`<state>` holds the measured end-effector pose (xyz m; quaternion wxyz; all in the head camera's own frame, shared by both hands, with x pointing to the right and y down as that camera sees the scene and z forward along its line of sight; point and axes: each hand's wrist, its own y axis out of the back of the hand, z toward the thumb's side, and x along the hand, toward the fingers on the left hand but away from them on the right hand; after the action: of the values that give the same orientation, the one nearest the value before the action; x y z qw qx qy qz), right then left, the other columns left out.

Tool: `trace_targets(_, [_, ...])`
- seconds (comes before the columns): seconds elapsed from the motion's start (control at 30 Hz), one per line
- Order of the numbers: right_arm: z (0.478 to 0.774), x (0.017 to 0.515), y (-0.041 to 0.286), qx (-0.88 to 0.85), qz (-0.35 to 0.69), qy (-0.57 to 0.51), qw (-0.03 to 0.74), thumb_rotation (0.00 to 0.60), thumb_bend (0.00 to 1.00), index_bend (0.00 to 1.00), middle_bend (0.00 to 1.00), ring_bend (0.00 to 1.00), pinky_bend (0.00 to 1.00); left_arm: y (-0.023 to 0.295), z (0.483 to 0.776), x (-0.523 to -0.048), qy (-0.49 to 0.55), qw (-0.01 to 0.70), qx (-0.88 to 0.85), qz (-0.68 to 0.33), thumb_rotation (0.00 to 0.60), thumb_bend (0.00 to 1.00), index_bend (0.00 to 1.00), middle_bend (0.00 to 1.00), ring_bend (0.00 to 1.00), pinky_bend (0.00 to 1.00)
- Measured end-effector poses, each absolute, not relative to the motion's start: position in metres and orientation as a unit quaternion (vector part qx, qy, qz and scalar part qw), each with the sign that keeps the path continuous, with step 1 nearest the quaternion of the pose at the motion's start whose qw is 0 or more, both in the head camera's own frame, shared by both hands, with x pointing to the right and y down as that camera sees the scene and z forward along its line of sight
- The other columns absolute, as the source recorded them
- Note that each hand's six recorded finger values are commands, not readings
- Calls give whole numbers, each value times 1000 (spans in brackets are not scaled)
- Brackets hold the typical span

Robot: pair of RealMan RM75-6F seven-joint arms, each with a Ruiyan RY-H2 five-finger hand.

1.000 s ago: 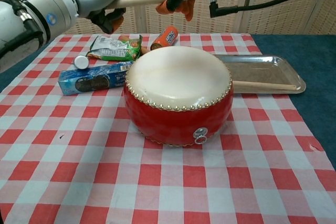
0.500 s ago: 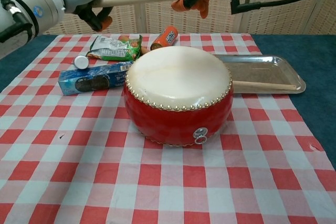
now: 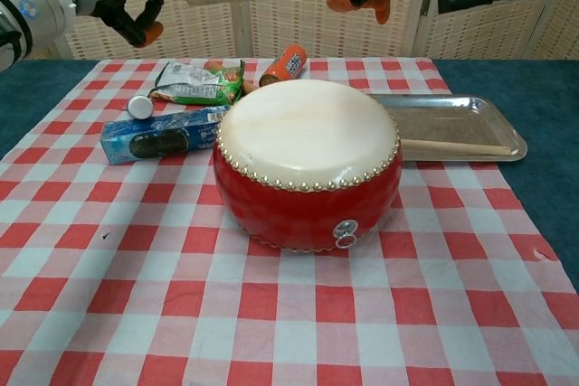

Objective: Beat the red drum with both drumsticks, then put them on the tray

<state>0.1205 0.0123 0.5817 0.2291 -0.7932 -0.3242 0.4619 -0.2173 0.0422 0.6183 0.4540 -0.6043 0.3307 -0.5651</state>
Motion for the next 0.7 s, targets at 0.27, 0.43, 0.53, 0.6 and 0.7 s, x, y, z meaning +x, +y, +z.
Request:
trace_targets(0.27, [591,173,3,-767,492,-352,212,600,402,1000,792,720,592,38,616,-248,354,436,-599,-571,600,490,0,90,99,273])
trace_targets(0.43, [611,206,-6,-752,515,-356,204,600,401,1000,792,721,592,38,610,-269,372,428,-595,-570,600,489,0,90,96,267])
trace_targets(0.53, [626,225,-10,-745,531,-351,200,600,402,1000,792,721,592,39,607,-282,381,427,-589,-570,600,489,0,90,94,265])
trace_targets(0.6, [636,237,-12,-741,541,-346,198,600,402,1000,792,721,592,40,605,-288,384,427,-586,-571,600,489,0,90,91,264])
trace_targets(0.7, [655,255,-13,-734,559,-335,193,600,402,1000,792,721,592,42,604,-296,385,429,-582,-573,600,489,0,90,86,261])
